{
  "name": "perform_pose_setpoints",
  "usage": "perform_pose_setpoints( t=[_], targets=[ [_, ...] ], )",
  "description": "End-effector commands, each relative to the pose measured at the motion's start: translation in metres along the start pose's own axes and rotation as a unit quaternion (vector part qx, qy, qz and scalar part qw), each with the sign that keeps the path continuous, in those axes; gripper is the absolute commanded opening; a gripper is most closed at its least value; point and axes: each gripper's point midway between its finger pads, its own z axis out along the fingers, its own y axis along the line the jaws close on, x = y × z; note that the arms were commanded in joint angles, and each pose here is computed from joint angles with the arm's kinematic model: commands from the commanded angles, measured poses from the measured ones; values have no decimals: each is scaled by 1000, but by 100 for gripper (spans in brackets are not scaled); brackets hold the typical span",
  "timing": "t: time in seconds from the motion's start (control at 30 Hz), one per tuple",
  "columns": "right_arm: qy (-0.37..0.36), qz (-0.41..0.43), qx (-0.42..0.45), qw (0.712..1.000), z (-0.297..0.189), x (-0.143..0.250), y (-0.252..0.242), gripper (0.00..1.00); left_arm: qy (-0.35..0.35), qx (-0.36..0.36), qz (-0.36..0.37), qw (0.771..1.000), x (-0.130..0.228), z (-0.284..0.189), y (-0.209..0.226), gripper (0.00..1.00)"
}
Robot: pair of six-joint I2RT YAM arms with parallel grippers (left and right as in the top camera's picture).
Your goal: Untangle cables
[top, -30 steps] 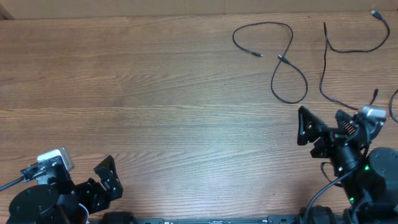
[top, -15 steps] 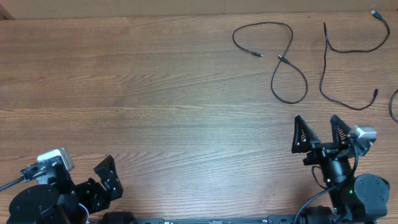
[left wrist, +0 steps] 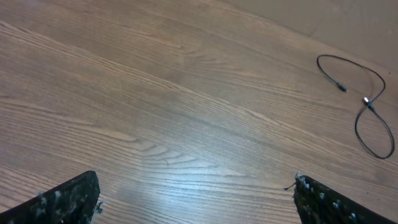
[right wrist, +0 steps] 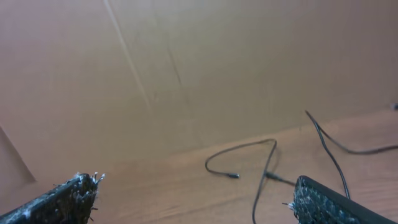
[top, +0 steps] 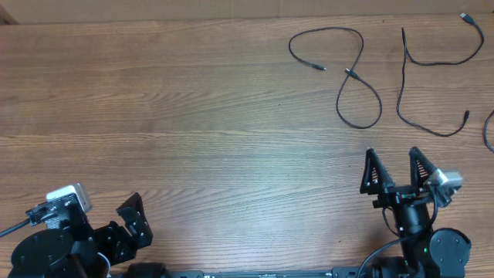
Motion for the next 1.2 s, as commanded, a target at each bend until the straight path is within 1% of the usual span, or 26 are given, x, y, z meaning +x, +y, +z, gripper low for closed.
perform_pose_setpoints(
  t=[0.0,0.37,0.57,0.8,1.17],
  targets=[
    [-9,1,5,1000,-1,4,-5,100,-5,5,-10,1000,0,-3,-1,100],
    [1,2,9,1000,3,26,-13,100,-5,5,-10,1000,0,-3,-1,100],
    [-14,0,3,1000,8,32,-16,100,-5,5,-10,1000,0,-3,-1,100],
    [-5,2,6,1000,11,47,-21,100,-5,5,-10,1000,0,-3,-1,100],
    [-11,1,5,1000,14,56,-25,100,-5,5,-10,1000,0,-3,-1,100]
  ],
)
